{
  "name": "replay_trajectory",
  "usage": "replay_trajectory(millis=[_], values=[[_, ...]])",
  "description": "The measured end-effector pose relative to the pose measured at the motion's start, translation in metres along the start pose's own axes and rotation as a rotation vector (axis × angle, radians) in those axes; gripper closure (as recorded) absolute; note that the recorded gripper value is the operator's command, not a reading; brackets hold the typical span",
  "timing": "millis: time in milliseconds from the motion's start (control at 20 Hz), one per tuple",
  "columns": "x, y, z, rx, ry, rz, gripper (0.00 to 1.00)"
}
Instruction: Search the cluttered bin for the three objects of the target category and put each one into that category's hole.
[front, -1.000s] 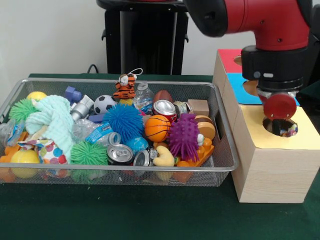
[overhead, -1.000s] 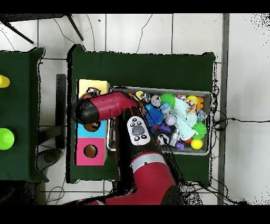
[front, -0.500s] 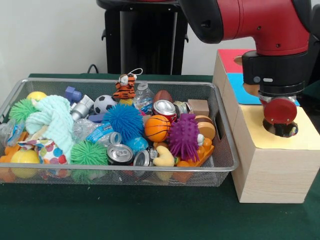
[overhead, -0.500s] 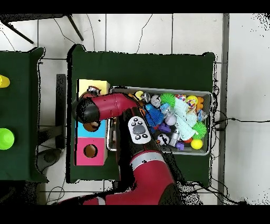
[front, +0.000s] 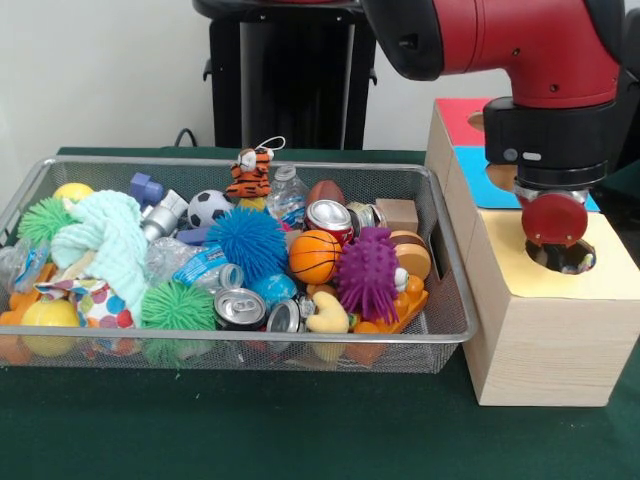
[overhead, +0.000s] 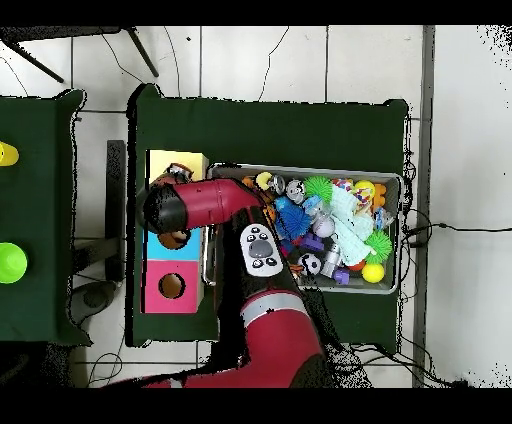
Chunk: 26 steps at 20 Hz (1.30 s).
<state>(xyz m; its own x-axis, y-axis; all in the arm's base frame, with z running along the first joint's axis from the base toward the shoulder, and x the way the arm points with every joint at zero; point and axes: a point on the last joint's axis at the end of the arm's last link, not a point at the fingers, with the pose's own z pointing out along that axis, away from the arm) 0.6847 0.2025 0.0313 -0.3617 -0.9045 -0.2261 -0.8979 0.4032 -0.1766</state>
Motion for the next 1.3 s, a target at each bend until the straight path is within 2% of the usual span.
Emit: replay_trajectory(millis=[600,850,900,1000,1300], values=[[0.002,-0.011,-0.022,0.006,-0.005,0.060,1.00],[0.005,-0.017,-0.033,-0.006,-0.001,0.083,1.00],[0.005,-0.018,-0.034,-0.011,0.001,0.087,0.00],[0.003,-0.013,-0.036,-0.031,0.002,0.096,0.00],[0.003,-0.016,-0.043,-0.038,-0.008,0.129,0.00]])
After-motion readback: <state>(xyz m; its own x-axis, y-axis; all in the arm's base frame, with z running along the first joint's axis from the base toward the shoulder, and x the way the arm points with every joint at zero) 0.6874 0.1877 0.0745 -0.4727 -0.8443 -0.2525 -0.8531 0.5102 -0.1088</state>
